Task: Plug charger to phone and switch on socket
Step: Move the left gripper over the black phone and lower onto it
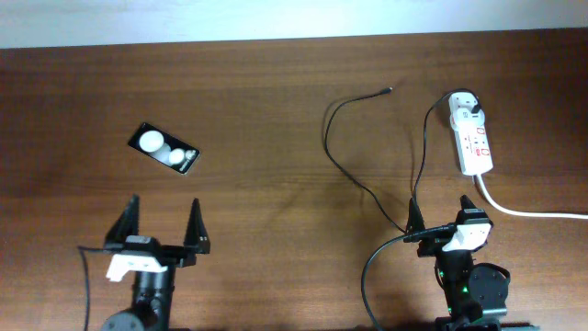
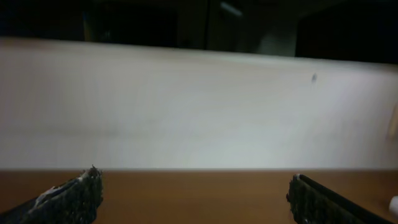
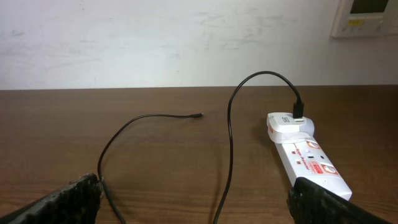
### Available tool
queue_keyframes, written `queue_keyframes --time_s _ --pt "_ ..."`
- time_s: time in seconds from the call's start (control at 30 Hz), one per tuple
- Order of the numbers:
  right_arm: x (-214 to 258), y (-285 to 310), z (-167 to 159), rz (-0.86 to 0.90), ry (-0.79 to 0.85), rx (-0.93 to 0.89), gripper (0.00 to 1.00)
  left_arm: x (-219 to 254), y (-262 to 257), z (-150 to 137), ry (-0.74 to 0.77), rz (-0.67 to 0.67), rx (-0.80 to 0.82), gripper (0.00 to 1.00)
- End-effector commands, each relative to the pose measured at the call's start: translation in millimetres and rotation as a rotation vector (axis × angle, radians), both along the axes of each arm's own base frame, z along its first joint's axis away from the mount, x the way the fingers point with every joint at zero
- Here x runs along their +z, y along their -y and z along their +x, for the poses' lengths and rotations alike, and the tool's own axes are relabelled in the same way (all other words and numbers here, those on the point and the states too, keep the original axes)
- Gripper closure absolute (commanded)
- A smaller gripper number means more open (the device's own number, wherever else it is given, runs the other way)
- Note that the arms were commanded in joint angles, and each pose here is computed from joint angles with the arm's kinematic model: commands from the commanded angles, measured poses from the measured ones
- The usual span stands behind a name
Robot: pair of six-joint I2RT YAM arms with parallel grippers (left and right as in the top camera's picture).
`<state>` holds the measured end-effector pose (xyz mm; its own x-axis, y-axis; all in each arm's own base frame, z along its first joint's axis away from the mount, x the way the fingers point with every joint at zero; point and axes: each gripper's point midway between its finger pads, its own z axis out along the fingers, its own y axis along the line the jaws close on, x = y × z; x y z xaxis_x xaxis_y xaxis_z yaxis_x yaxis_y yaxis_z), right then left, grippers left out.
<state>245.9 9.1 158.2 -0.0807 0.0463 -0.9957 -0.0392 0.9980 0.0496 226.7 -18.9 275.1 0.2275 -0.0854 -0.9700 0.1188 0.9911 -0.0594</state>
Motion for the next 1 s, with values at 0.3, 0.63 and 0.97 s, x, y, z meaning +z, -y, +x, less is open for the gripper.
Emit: queue_keyframes --time_s 0.3,0.63,0.97 --pt "-2 -1 0 -0.004 0.001 0.001 0.01 50 1 48 -0.512 -0.014 -0.001 0.01" --pt "-2 -1 0 -0.004 0.001 0.001 0.01 -7 67 55 -1.114 -0.137 -0.397 0.01" --pt "-2 -1 0 -0.004 0.001 0.001 0.01 -53 -33 91 -1.218 -0.355 0.396 0.00"
